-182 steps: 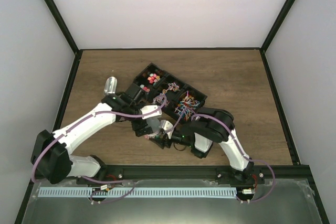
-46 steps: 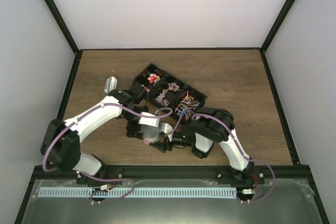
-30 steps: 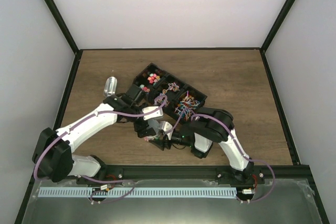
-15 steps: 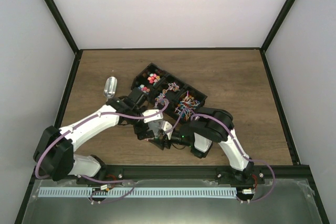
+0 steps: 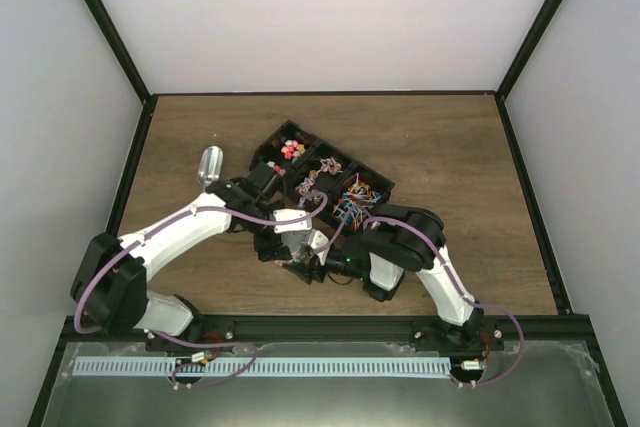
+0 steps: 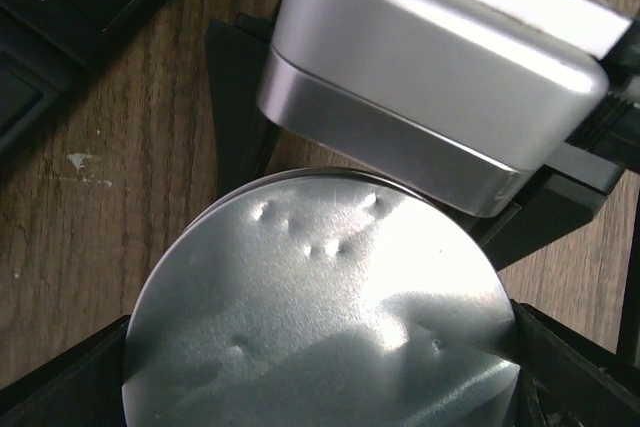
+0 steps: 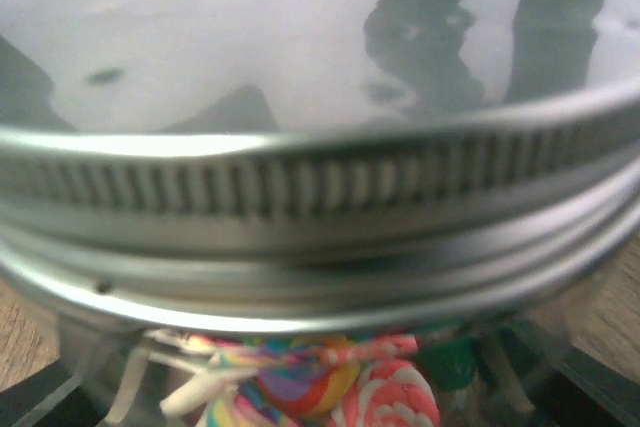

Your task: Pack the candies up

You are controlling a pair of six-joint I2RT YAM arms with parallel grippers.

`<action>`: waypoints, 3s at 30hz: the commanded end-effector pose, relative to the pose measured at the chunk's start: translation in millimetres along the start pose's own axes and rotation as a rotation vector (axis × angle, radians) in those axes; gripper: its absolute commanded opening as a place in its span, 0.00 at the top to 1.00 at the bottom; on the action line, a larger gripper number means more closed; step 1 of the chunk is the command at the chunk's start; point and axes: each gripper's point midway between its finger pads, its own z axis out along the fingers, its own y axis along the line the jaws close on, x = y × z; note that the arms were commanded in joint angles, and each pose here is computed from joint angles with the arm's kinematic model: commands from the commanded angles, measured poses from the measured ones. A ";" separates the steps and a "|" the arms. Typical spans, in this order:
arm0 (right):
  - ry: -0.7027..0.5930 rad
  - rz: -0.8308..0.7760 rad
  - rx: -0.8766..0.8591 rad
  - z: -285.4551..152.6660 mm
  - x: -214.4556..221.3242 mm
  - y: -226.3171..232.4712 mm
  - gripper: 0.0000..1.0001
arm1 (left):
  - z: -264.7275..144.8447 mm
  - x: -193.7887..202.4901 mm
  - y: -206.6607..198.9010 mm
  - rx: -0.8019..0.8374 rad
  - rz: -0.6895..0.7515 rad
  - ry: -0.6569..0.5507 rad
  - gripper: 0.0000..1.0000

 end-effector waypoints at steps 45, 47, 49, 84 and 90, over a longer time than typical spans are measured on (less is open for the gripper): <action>-0.220 -0.110 0.033 -77.0 -128.1 -1.3 0.00 | -35.1 37.3 50.5 -0.120 -0.041 0.008 0.00; -0.210 -0.108 0.016 -79.3 -135.6 -4.5 0.00 | -42.6 33.5 45.3 -0.114 -0.049 -0.009 0.00; -0.213 -0.124 -0.001 -84.3 -146.3 -6.8 0.00 | -51.0 31.2 41.0 -0.119 -0.058 -0.021 0.00; -0.082 0.406 0.738 -325.1 -199.1 -285.9 0.00 | -221.3 131.5 267.4 -0.651 -1.153 -0.401 0.00; -0.034 0.463 0.750 -327.8 -155.8 -267.7 0.00 | -196.7 151.9 231.7 -0.688 -1.204 -0.372 0.00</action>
